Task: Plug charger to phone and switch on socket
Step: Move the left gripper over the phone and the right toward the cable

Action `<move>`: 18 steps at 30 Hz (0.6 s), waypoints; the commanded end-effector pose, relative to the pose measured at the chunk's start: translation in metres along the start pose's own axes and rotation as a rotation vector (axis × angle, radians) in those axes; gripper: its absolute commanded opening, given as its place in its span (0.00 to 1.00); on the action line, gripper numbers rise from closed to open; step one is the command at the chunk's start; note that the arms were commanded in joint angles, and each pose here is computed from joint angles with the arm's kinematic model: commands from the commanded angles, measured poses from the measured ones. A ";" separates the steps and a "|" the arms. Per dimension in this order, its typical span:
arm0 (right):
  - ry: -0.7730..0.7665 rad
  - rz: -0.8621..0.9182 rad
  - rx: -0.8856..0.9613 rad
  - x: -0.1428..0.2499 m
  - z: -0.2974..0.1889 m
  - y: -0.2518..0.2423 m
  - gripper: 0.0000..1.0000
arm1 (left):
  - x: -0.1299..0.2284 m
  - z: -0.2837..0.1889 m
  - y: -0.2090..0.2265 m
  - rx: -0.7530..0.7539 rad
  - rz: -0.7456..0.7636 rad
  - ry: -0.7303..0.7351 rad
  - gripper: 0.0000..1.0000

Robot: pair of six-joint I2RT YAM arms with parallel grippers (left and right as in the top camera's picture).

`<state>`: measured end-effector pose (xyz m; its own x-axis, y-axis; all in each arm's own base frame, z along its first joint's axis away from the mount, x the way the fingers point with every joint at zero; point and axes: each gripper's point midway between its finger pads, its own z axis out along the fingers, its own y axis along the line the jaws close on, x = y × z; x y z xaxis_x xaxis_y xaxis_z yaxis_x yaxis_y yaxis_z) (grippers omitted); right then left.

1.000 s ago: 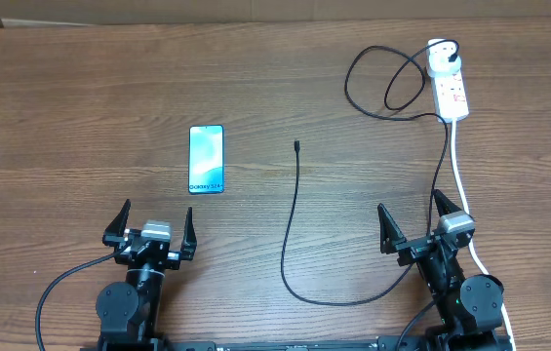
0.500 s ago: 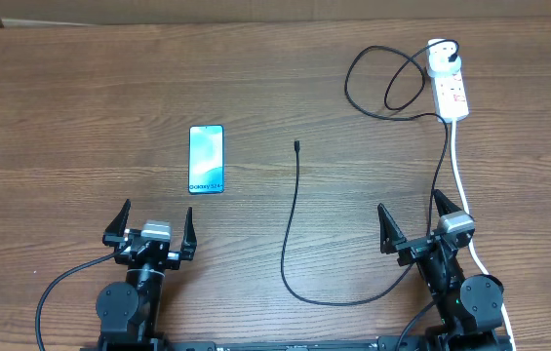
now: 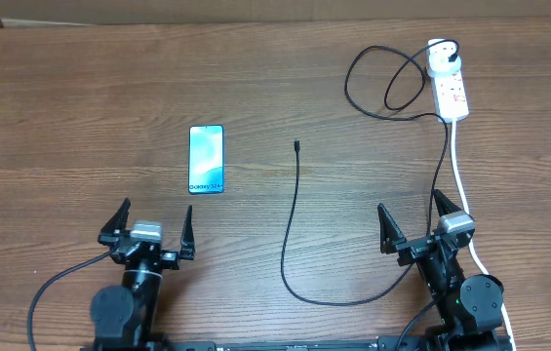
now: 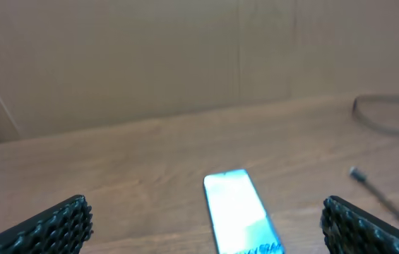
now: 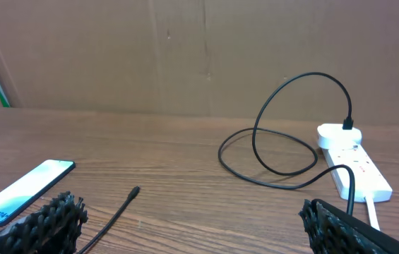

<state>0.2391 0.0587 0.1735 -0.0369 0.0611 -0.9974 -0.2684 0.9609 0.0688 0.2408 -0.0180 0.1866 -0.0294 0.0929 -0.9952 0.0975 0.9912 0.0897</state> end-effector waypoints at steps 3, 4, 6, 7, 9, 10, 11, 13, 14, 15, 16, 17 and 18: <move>-0.004 0.002 -0.007 0.001 0.000 0.001 1.00 | -0.050 -0.009 -0.009 0.070 -0.076 -0.060 1.00; -0.004 0.002 -0.007 0.002 0.000 0.001 1.00 | -0.055 -0.009 -0.009 0.078 -0.077 -0.054 1.00; -0.002 0.002 -0.007 0.001 0.000 0.002 1.00 | -0.066 -0.008 -0.010 0.090 -0.101 -0.039 1.00; 0.002 0.003 -0.007 0.000 -0.001 0.002 1.00 | -0.071 -0.007 -0.010 0.095 -0.114 -0.030 1.00; 0.010 0.004 -0.011 -0.004 -0.002 0.003 1.00 | -0.084 -0.004 -0.013 0.120 -0.123 -0.007 1.00; 0.011 0.004 -0.018 -0.006 -0.003 0.004 1.00 | -0.089 -0.002 -0.014 0.128 -0.125 0.008 1.00; 0.011 0.004 -0.028 -0.010 -0.005 0.006 1.00 | -0.095 0.001 -0.014 0.137 -0.127 0.027 0.99; 0.012 0.004 -0.040 -0.017 -0.007 0.009 1.00 | -0.105 0.007 -0.013 0.140 -0.133 0.073 1.00; 0.014 0.004 -0.043 -0.021 -0.009 0.010 1.00 | -0.109 0.009 -0.013 0.143 -0.138 0.105 0.99; 0.019 0.005 -0.052 -0.026 -0.011 0.012 1.00 | -0.113 0.012 -0.013 0.145 -0.143 0.141 0.99; 0.022 0.011 -0.055 -0.030 -0.013 0.013 1.00 | -0.115 0.014 -0.013 0.148 -0.147 0.174 1.00; 0.029 0.036 -0.057 -0.035 -0.016 0.015 1.00 | -0.117 0.017 -0.013 0.150 -0.153 0.212 0.99; 0.037 0.064 -0.060 -0.039 -0.018 0.016 1.00 | -0.119 0.020 -0.012 0.152 -0.159 0.258 1.00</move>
<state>0.2270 0.0630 0.1813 -0.1288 0.0570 -0.9900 -0.2954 0.9508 0.0931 0.2572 -0.0387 0.2818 -0.2801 -0.0071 -0.9599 0.2007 0.9775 -0.0657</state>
